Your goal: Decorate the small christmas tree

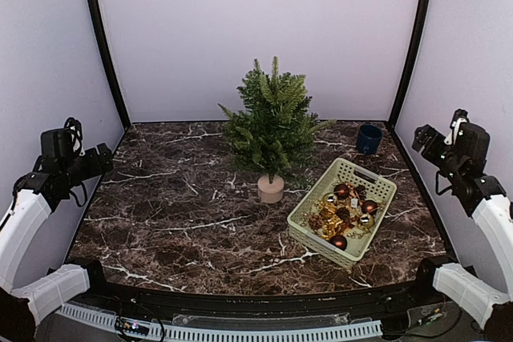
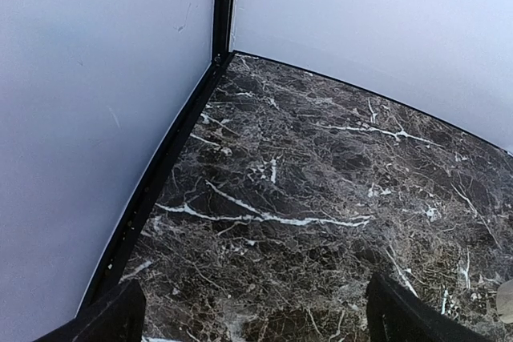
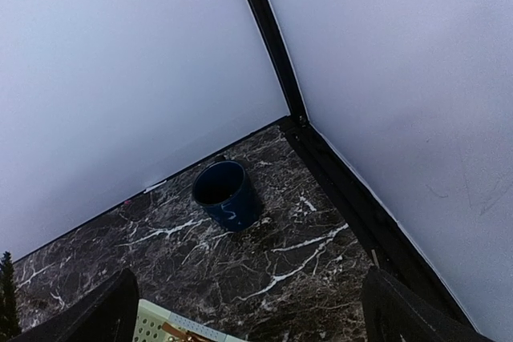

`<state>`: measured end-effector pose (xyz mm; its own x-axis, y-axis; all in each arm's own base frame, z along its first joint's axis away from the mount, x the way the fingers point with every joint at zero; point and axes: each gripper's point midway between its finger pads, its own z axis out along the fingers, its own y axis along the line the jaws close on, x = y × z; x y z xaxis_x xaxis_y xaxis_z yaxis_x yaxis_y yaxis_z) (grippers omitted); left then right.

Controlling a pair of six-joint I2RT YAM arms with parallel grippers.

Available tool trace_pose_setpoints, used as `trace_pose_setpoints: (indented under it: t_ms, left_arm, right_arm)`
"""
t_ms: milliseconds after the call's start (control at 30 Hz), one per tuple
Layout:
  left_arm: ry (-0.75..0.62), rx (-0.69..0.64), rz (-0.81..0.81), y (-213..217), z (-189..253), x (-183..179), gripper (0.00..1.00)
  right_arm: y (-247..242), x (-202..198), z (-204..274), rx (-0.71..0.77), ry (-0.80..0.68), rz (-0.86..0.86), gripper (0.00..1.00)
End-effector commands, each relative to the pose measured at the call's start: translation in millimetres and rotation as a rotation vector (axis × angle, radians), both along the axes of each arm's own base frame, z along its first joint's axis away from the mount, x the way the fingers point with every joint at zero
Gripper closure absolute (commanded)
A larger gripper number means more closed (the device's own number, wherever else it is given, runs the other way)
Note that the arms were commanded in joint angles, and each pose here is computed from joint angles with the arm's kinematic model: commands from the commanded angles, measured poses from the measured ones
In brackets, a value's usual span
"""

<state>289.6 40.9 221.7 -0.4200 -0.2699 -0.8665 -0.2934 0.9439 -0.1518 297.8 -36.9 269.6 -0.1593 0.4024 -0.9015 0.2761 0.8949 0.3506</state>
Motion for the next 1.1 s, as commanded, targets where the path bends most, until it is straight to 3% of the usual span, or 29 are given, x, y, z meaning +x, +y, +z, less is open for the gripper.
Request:
trace_pose_setpoints:
  t_ms: [0, 367, 633, 800, 900, 1067]
  left_arm:
    - [-0.025, -0.029, 0.003, -1, 11, 2, 0.01]
    - [-0.019, 0.044, 0.078, 15, 11, -8, 0.01]
    - [-0.019, -0.031, -0.230, -51, -3, 1, 0.06]
    - [0.002, -0.071, -0.473, -109, -9, 3, 0.07]
    - [-0.004, -0.076, -0.537, -120, -8, 4, 0.10]
    - [-0.027, -0.085, -0.540, -121, -5, 2, 0.19]
  right_arm:
    - [16, 3, 11, 0.006, 0.022, 0.101, 0.01]
    - [87, 15, -23, 0.047, 0.205, 0.372, 0.01]
    - [139, -4, -85, 0.045, 0.439, 0.419, 0.02]
    - [124, -15, -131, -0.006, 0.584, 0.301, 0.04]
    - [119, -12, -145, -0.054, 0.649, 0.268, 0.14]
    - [111, 6, -151, -0.098, 0.669, 0.222, 0.18]
